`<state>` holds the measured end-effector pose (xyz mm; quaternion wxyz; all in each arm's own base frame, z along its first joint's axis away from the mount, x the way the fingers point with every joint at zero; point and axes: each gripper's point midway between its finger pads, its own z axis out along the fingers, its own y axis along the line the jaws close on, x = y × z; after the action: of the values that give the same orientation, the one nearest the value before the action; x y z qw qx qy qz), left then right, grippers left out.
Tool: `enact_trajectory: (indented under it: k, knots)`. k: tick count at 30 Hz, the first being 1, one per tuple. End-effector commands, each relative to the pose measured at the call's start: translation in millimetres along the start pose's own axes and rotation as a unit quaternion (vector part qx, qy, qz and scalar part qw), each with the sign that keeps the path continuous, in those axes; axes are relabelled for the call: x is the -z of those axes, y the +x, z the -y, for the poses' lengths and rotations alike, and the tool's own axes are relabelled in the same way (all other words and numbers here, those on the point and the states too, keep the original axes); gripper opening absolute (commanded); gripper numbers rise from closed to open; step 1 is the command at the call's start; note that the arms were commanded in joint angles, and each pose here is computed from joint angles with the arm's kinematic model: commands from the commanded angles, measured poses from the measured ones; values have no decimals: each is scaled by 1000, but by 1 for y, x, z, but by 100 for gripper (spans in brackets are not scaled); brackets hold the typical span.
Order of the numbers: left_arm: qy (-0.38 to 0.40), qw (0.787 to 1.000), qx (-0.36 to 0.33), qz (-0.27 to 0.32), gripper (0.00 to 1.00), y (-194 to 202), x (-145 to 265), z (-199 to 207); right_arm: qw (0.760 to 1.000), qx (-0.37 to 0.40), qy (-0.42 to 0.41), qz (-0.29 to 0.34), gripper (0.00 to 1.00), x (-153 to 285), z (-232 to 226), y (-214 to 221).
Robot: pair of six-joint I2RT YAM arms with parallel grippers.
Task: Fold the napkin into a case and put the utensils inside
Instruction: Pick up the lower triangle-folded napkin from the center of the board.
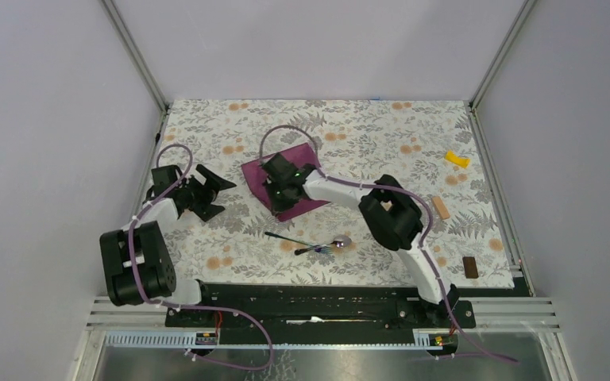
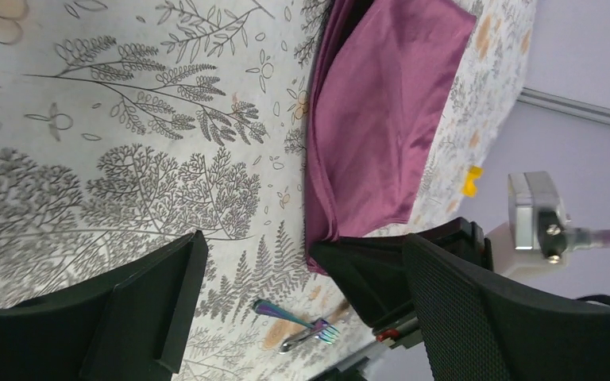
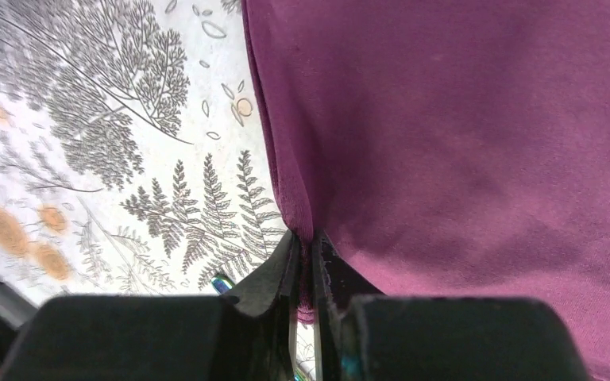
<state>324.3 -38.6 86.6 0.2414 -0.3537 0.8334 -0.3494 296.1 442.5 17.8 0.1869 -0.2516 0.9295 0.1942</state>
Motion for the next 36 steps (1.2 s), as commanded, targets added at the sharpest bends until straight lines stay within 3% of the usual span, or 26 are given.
enact_trajectory:
  k: [1, 6, 13, 22, 25, 30, 36]
  knots:
    - [101, 995, 16, -9, 99, -7, -12, 30, 985, -44, -135, 93, 0, 44, -31, -55]
    - [129, 991, 31, -29, 99, 1, -36, 38, 975, -61, -184, 112, 0, 66, -38, -63]
    - [102, 994, 24, -27, 99, 6, -72, 45, 962, -75, -222, 140, 0, 93, -37, -71]
    - [57, 998, 7, 7, 92, -25, -100, 43, 957, -88, -238, 142, 0, 97, -23, -66]
    - [39, 999, 2, 16, 84, -30, -103, 38, 955, -90, -244, 141, 0, 97, -21, -63]
    - [40, 999, 1, 6, 62, -27, -112, 38, 952, -94, -253, 143, 0, 98, -20, -61]
    - [26, 999, -24, 18, 53, -37, -117, 42, 952, -96, -256, 141, 0, 98, -16, -57]
